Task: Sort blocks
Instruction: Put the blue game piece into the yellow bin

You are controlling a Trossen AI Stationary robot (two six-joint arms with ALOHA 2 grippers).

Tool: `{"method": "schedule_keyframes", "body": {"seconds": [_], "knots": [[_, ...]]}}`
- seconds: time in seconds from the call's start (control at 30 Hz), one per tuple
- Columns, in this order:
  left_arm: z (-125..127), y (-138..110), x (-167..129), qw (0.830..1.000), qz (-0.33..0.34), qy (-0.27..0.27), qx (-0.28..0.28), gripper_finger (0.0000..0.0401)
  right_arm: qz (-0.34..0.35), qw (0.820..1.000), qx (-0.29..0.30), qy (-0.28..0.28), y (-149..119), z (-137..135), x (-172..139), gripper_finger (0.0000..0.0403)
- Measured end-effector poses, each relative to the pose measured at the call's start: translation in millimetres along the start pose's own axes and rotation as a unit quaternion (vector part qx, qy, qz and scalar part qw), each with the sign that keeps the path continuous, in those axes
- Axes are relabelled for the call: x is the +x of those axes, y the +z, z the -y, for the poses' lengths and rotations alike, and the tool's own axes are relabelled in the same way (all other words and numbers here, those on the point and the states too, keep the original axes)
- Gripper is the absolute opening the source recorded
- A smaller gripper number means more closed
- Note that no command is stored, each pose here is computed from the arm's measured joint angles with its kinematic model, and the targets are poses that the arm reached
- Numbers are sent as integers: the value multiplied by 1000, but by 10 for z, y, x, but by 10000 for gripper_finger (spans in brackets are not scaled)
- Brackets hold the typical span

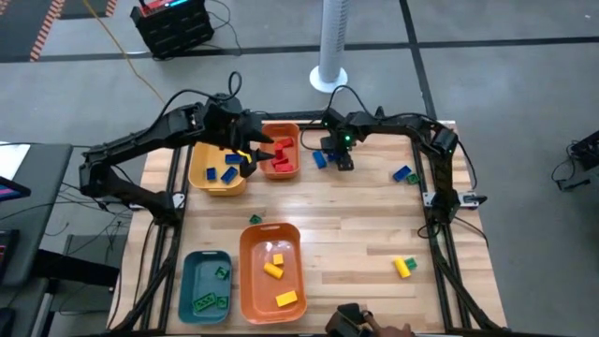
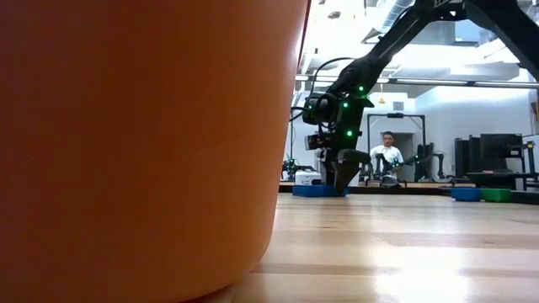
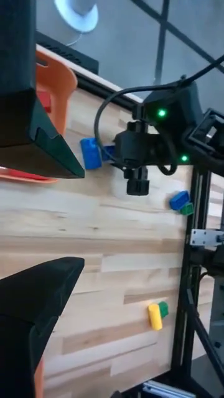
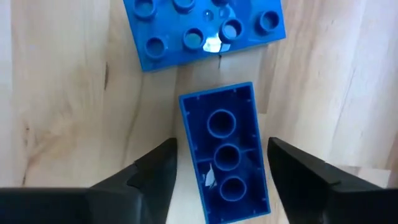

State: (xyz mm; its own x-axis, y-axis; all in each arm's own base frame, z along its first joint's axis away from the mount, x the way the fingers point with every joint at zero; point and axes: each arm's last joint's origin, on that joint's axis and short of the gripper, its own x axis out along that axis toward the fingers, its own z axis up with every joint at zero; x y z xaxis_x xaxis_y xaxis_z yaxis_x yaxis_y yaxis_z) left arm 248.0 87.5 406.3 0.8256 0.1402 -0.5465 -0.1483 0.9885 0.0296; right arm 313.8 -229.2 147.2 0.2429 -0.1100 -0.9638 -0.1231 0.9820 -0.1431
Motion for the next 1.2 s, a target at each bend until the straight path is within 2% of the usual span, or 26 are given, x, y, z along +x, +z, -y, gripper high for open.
{"method": "schedule_keyframes", "body": {"seconds": [0.1,0.23,0.33,0.47,0.6,0.7,0.83,0.97,1.03,1.1,1.2], "knots": [[-5,12,-6,1000,6,7,16,212,-5,1000,18,6,-10,-11,-1,216],[-32,9,-23,999,4,28,35,212,-6,999,43,28,-8,-58,-9,142],[-73,4,-26,998,0,48,40,212,-18,994,93,52,12,-79,-75,102],[-129,64,-37,996,30,82,29,212,5,980,175,98,70,-49,-320,102],[-194,179,-65,992,97,82,24,212,58,965,246,75,145,-95,-820,102],[-271,226,-28,989,124,71,46,212,144,949,277,50,220,-181,-1251,102],[-380,251,157,987,135,68,57,212,261,917,298,50,263,-474,-1664,102],[-393,252,380,987,128,61,78,212,282,909,297,79,215,-869,-1730,102],[-373,258,470,989,131,49,39,212,283,908,296,92,164,-1047,-1749,102],[-328,278,508,990,137,34,-18,212,297,906,291,83,93,-1208,-1812,102],[-252,348,520,984,164,10,-74,212,323,904,274,64,-23,-1406,-1894,102]]}}
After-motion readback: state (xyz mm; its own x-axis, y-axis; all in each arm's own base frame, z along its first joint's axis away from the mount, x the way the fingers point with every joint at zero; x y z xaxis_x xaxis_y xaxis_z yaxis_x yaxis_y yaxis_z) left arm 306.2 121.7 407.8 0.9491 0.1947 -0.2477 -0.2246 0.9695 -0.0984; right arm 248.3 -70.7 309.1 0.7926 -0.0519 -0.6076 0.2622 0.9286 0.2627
